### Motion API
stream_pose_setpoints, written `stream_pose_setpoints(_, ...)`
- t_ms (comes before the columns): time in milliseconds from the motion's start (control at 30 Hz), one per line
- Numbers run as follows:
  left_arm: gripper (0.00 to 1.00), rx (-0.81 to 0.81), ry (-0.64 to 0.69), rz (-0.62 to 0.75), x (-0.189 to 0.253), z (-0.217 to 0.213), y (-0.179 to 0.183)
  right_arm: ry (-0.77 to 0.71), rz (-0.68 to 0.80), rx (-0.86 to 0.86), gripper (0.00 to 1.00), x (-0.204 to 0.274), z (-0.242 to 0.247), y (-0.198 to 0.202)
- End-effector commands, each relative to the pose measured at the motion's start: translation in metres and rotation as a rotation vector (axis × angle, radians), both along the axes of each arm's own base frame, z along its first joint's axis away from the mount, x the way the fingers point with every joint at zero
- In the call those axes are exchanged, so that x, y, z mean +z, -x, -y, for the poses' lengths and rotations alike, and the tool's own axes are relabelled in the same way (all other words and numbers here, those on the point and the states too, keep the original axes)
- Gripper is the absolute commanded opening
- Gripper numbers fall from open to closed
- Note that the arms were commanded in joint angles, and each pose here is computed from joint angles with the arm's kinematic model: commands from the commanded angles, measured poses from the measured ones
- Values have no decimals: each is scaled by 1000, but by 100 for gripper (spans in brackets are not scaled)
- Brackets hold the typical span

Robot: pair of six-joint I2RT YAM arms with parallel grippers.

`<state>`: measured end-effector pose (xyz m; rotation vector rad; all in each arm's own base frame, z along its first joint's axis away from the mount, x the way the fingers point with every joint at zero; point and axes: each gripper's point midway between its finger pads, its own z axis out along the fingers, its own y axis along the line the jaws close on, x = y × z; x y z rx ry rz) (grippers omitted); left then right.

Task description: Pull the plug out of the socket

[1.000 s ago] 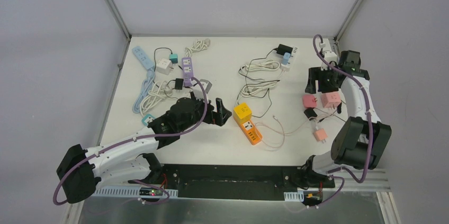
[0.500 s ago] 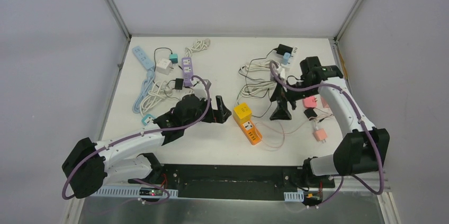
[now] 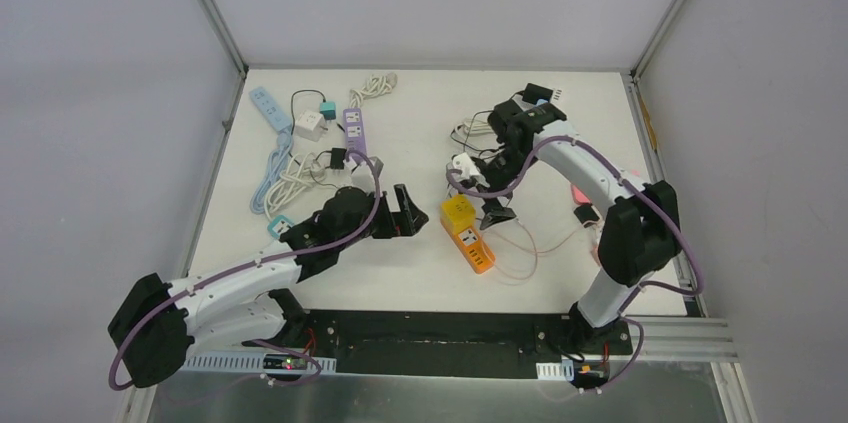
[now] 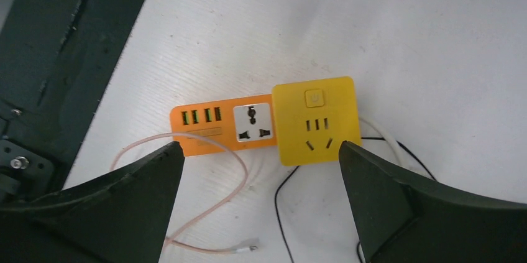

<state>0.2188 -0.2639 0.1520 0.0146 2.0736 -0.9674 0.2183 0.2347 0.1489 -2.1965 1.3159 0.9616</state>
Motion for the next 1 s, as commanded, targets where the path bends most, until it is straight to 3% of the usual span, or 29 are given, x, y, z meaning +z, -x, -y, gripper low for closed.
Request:
stream_pose_setpoints(0,97,82,47,-23,3,-16,0,45,184,36,100,-2,-24,-36)
stream_pose_setpoints(600,97,135,58,-26,-3,-33,2,253,223,65,97,-63,-34,-34)
stream_pose_setpoints(833,97,143,82,-47,-9,-34,4,275,226,52,77,-70,-34,-30)
stream_pose_setpoints(900,97,148,100,-57,-11,-33,5,282,221,30,66,-70,-34,-31)
stream_pose_setpoints(967,97,147,126,-65,-12,-31,6,284,216,-4,48,-68,-36,-33)
